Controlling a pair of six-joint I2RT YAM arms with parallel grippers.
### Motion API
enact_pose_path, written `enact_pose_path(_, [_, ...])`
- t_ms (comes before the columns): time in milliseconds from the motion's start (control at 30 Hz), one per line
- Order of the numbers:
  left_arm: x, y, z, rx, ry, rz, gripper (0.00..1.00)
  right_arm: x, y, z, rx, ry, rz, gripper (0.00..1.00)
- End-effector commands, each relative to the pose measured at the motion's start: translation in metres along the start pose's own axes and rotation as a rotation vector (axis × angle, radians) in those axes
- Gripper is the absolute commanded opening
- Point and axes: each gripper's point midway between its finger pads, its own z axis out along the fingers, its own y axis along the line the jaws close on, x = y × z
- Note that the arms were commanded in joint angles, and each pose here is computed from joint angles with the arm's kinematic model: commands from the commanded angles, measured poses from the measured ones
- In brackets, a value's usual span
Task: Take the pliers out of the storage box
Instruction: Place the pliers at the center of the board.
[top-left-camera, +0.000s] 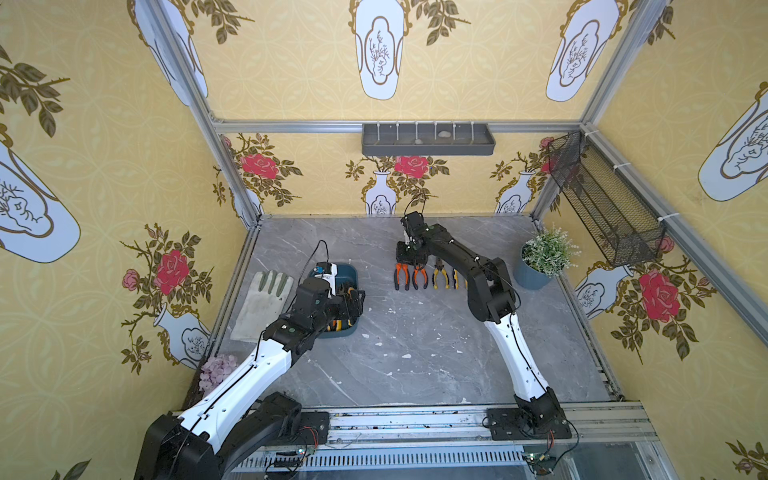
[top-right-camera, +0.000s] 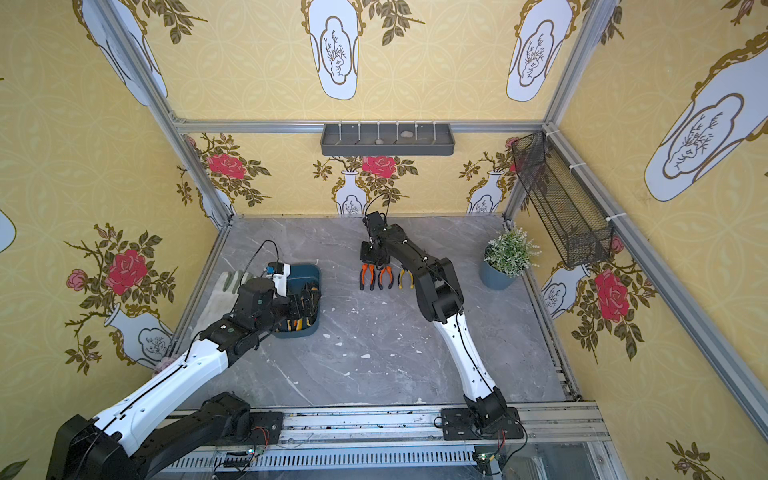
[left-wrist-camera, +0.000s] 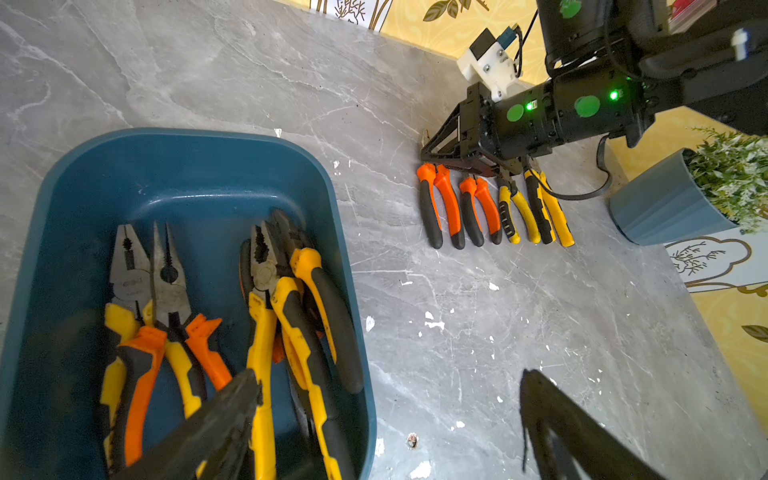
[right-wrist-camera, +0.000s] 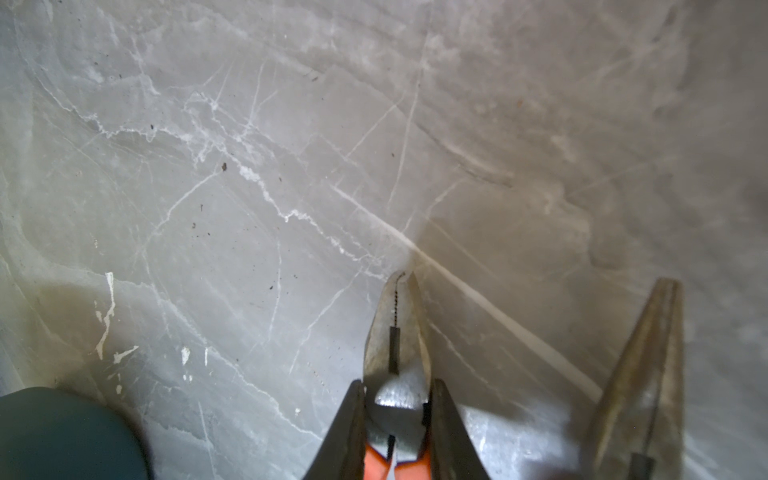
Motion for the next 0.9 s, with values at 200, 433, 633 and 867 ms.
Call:
enact_pose_path(200, [-0.001, -0.001, -0.001, 0.012, -0.014, -0.002, 0.99, -0.004, -0.009, -0.003, 0.034, -0.003, 0.012, 0.23])
enact_pose_path(433, [-0.001, -0.002, -0.001, 0.014, -0.014, -0.002, 0.99, -0.007, -0.007, -0.006, 0.029, -0.008, 0.012, 0.37])
enact_pose_path(633, [0.000, 0.000, -0.004, 0.012, -0.016, -0.002, 0.99, -0.010, -0.004, -0.008, 0.019, -0.012, 0.012, 0.42])
enact_pose_path(867, [-0.002, 0.000, -0.006, -0.006, -0.002, -0.003, 0.99, -0.047, 0.023, -0.086, -0.018, -0.159, -0.014, 0.44])
